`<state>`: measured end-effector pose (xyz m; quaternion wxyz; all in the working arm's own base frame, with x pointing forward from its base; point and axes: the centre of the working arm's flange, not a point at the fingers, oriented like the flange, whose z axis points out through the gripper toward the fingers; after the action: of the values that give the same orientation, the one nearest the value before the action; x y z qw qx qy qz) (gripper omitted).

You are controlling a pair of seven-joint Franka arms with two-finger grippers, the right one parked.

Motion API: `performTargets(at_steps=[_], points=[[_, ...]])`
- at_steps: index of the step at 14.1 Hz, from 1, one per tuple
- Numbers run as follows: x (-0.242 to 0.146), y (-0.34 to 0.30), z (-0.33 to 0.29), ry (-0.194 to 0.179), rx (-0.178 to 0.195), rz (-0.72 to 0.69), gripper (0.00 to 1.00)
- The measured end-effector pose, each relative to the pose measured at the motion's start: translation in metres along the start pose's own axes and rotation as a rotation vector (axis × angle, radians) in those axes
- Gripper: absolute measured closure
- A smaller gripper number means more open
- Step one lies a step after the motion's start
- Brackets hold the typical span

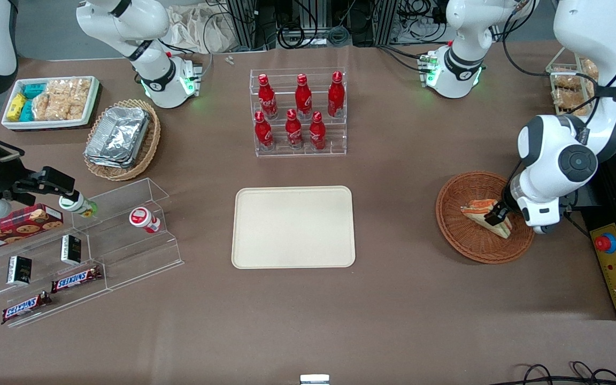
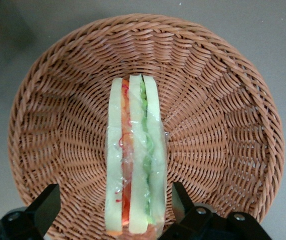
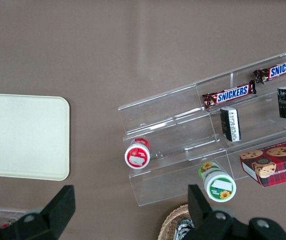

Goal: Place sandwich from basket to tray
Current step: 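Close the left gripper on the sandwich and lift it, then carry the held sandwich over to the cream tray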

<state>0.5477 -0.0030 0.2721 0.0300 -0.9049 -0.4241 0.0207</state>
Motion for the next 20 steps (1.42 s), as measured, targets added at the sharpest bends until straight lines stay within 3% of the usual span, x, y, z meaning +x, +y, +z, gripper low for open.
performTargets(at_steps=[5, 9, 13, 16, 20], points=[[0.0, 0.003, 0.018, -0.01, -0.007, 0.002, 0.07], [0.0, 0.003, 0.02, -0.012, -0.007, 0.002, 0.51], [0.0, 0.004, 0.018, -0.012, -0.004, 0.005, 0.81], [0.001, 0.005, 0.0, -0.026, 0.039, 0.009, 0.82], [-0.012, 0.019, -0.092, -0.02, 0.102, 0.064, 0.85]])
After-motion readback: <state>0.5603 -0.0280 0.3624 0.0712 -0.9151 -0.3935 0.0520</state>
